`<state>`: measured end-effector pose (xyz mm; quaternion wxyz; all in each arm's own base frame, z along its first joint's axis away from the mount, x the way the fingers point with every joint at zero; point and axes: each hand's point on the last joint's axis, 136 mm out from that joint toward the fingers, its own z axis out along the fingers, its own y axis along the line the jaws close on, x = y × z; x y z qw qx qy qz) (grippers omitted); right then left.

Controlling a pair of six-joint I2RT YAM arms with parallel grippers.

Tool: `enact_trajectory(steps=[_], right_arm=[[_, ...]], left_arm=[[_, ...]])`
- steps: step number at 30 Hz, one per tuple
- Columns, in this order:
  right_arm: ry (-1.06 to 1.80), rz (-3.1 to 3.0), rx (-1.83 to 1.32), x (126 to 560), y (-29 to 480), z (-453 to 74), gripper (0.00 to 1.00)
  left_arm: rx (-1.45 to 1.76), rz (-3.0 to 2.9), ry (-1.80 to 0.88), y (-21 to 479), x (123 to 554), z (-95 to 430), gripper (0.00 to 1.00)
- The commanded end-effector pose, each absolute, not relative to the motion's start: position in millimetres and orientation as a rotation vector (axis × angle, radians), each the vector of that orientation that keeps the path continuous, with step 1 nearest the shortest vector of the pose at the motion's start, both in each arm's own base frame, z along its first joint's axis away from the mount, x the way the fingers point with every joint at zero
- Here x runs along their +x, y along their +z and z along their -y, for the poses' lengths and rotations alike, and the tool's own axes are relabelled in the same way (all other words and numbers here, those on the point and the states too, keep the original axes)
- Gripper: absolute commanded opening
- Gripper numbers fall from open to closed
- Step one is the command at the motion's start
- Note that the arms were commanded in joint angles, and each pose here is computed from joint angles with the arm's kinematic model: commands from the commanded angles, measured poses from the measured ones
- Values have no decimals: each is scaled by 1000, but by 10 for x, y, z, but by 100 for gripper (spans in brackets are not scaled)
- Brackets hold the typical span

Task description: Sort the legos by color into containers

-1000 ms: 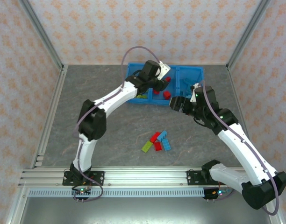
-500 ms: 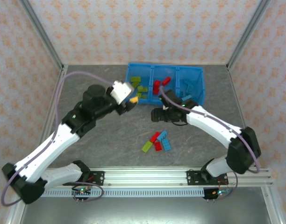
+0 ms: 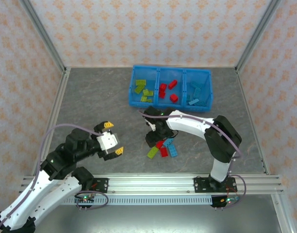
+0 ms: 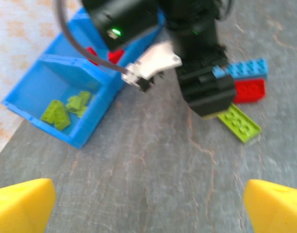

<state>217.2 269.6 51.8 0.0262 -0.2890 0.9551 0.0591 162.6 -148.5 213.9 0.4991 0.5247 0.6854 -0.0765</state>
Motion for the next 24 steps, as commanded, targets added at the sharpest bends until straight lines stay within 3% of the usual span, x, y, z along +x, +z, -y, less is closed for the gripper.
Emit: enact_trajectory(steps=[1,6,15,24], right_arm=[[87,-2993,-985,2093,450,-2576,78],[8,-2996,-995,2102,406,-2482,74],[-8,-2959,-1024,2131,492,-2459,87],[-37,-2976,-1039,2161,302,-2482,80]], left_arm=[[1409,-1600,-192,1910,1460,1501,100],[1394,-1585,-213,1897,1488,1550,100],[1423,-1591,-244,1801,1520,1630,100],[1423,-1595,-247,1744,1573,1669,100]])
